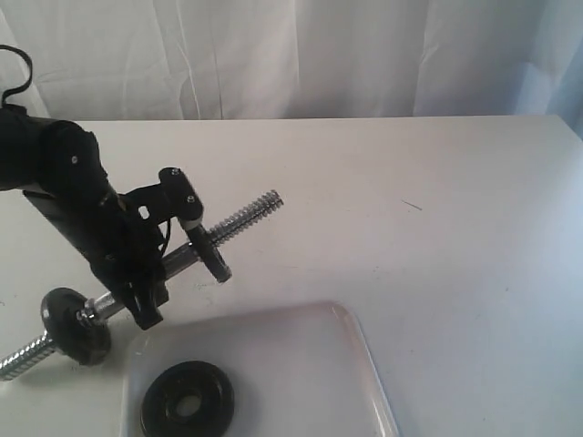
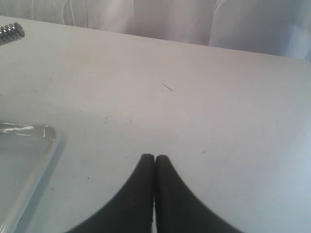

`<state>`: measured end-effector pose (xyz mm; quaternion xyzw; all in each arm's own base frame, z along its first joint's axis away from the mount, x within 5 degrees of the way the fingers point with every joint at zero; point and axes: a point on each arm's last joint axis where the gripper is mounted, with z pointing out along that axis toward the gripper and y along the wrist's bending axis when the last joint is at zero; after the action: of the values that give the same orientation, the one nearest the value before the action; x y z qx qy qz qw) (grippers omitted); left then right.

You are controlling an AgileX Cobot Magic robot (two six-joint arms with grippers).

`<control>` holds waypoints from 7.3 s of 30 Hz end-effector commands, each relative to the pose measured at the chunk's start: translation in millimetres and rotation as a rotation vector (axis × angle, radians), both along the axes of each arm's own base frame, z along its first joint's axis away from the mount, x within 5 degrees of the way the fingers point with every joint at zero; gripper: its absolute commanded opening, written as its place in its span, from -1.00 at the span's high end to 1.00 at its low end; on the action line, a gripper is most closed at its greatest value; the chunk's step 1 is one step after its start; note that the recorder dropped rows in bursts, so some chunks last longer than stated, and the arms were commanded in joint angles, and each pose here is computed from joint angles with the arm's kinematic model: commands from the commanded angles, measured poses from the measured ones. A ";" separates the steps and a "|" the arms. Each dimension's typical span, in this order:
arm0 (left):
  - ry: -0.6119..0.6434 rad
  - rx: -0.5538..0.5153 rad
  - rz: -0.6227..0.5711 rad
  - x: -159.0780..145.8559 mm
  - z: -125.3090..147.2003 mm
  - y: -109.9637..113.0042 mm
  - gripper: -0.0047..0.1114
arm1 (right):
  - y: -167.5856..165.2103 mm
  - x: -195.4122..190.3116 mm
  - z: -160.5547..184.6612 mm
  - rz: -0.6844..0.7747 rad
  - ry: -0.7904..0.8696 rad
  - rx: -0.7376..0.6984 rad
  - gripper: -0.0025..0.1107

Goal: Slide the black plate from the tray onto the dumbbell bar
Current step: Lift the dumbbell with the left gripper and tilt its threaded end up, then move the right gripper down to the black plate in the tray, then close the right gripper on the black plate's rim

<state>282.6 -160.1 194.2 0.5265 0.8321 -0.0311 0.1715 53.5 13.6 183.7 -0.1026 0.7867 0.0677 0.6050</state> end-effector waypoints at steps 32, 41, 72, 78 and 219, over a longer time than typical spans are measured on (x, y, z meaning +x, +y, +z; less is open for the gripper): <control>-0.163 -0.171 0.183 -70.5 24.0 39.4 0.92 | -0.7 0.2 -0.4 -0.007 -0.012 -0.011 0.96; -0.156 -0.166 0.189 -72.9 18.9 41.3 0.92 | 0.8 1.2 5.5 -0.021 -0.049 0.119 0.96; -0.204 -0.187 0.275 -61.4 21.4 55.6 0.92 | 32.8 54.8 142.5 0.139 0.059 0.311 0.96; -0.208 -0.179 0.328 -56.3 21.2 67.5 0.92 | 69.9 152.1 185.1 0.332 0.331 0.031 0.96; -0.272 -0.219 0.548 -40.3 25.0 100.0 0.92 | 341.2 152.4 -42.6 0.888 0.935 -0.673 -0.90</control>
<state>233.2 -58.1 195.2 0.2815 0.9255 -0.0047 0.2534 206.9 353.5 145.6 -0.5524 0.8250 0.1002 0.0652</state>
